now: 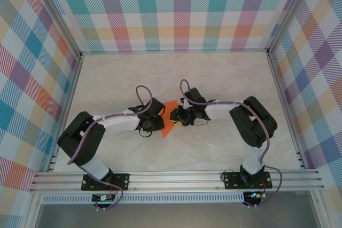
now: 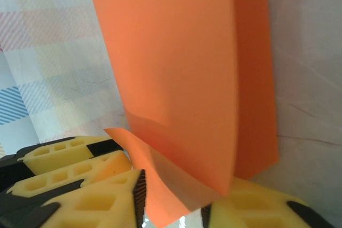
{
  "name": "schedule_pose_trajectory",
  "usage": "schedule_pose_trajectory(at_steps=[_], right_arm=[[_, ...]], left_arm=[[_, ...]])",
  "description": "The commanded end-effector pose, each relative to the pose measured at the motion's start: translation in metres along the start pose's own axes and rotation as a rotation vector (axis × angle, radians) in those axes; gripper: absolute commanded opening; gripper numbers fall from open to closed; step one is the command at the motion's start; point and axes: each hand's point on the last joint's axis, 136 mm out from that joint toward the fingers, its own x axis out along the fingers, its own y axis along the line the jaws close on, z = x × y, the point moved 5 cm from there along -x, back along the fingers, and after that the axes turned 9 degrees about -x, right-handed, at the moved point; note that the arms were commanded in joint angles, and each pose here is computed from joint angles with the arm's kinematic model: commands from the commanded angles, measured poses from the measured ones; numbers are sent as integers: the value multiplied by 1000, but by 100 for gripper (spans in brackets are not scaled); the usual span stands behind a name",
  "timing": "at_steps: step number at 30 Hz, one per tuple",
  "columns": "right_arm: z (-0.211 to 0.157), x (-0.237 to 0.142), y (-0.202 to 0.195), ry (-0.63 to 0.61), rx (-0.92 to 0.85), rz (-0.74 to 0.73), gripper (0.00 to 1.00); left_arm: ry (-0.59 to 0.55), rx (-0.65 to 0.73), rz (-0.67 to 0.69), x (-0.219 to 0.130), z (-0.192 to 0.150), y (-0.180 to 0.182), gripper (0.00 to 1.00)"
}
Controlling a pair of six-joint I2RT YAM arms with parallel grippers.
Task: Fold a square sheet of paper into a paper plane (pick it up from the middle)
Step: Fourth fold the wing at the center of the table.
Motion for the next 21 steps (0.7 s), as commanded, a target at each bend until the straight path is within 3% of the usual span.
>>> schedule_pose_trajectory(at_steps=[1,4,11,21], right_arm=[[4,5,9,6,-44,35,24],[3,2,4,-16,-22,2,13],[-5,-28,-6,-112,43,-127,2],[-30,-64,-26,-219,211,-239,0]], left_arm=[[-2,23,-1,-4,1,-7,30],[-9,24,-11,-9,2,-9,30],[-13,76,-85,-28,1,-17,38],[-120,192,-188,-53,-7,-27,76]])
